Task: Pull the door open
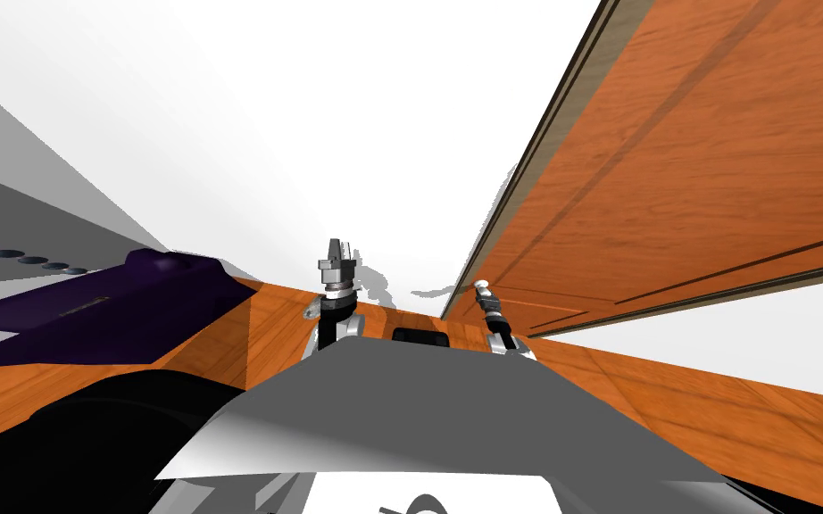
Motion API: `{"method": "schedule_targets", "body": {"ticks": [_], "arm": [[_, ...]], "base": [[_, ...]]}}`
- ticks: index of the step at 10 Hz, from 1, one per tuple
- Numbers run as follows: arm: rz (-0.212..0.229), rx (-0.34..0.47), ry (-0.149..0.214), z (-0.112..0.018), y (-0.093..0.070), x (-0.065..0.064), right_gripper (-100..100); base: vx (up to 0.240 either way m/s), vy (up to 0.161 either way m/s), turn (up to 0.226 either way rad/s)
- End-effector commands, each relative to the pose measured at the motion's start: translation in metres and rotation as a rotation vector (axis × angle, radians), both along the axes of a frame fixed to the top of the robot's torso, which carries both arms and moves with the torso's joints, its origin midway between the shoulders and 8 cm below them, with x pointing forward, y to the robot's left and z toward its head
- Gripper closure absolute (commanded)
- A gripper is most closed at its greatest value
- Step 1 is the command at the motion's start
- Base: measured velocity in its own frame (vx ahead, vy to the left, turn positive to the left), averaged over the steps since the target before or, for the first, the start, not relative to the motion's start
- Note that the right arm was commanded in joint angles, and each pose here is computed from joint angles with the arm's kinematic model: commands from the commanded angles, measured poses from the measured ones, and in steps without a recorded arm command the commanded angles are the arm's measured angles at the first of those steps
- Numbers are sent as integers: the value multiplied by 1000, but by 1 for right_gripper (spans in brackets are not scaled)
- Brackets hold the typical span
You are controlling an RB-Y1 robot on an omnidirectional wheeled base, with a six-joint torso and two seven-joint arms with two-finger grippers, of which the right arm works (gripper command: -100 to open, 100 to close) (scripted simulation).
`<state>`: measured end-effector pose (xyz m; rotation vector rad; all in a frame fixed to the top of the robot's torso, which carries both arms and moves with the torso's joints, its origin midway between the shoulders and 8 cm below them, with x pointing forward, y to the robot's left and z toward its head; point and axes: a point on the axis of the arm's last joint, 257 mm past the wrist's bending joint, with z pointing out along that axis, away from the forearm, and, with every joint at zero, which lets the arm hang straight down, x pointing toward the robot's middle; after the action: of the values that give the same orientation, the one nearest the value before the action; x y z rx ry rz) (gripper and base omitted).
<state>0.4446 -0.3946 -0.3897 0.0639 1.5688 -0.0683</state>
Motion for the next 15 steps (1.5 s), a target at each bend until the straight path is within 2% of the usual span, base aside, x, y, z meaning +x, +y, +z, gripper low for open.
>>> {"method": "schedule_targets", "body": {"ticks": [1,3,4,11,15], "arm": [[3,4,1,-1,3,0,100],[3,4,1,-1,3,0,100],[-7,36,-1,-1,-2,-1,100],[-30,159,-18,0,-9,-2,100],[-49,261,-33,1,-15,-4,100]], "base": [[-9,1,1],[0,0,0],[-28,-19,85],[-41,-19,72],[-44,-20,85]]}}
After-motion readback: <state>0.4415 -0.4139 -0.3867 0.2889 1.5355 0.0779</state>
